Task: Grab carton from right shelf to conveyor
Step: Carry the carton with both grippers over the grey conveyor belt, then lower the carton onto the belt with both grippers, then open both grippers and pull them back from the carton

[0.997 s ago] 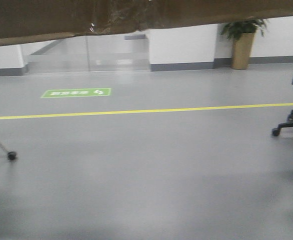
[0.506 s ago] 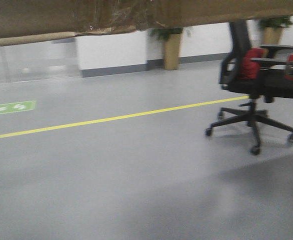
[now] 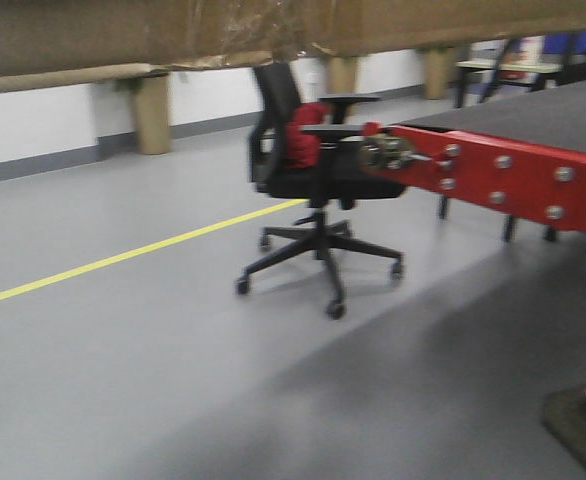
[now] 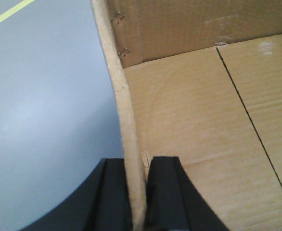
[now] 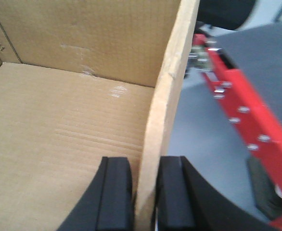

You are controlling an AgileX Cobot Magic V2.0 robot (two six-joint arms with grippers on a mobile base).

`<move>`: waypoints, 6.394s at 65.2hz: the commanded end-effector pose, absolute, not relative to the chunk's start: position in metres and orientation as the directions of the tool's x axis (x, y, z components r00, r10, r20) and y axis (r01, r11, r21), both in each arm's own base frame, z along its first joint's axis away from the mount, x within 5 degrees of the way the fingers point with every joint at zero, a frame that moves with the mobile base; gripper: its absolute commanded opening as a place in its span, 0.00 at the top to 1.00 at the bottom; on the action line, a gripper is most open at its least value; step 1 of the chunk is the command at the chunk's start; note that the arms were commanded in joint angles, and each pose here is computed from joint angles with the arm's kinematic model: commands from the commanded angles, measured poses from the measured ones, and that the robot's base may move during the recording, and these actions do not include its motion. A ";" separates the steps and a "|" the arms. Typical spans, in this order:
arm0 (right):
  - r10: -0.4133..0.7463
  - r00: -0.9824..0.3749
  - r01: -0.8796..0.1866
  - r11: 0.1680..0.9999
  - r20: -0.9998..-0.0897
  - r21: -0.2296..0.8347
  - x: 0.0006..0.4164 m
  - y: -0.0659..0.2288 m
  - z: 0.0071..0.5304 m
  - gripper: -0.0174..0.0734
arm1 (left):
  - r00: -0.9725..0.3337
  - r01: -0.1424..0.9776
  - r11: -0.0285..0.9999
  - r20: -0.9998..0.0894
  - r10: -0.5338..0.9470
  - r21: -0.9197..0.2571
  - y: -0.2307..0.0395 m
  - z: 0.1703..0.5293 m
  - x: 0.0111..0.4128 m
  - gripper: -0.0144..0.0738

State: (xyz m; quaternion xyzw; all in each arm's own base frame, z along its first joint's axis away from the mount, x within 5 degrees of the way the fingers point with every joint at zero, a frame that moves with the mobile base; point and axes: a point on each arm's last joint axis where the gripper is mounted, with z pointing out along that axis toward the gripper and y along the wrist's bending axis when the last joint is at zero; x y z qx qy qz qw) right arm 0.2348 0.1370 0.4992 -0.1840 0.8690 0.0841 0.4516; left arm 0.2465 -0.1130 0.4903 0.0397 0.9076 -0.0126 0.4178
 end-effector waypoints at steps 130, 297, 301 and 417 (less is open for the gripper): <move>-0.204 -0.456 -0.451 0.892 -0.866 0.028 0.231 0.144 0.509 0.88 | -0.609 0.156 0.986 -0.791 0.054 -0.054 -0.124 0.496 0.245 0.85; -0.078 -0.579 -0.277 0.955 -0.811 0.106 0.333 0.135 0.472 0.27 | -0.534 0.068 0.994 -0.845 -0.036 -0.085 -0.088 0.457 0.335 0.24; -0.074 -0.553 -0.273 0.957 -0.830 0.096 0.323 0.129 0.483 0.37 | -0.513 0.076 0.994 -0.858 -0.024 -0.073 -0.083 0.470 0.320 0.33; 0.053 0.165 -0.193 0.981 -0.985 0.020 0.047 0.008 0.327 0.89 | 0.143 -0.047 0.999 -0.990 -0.014 -0.021 0.004 0.322 0.024 0.81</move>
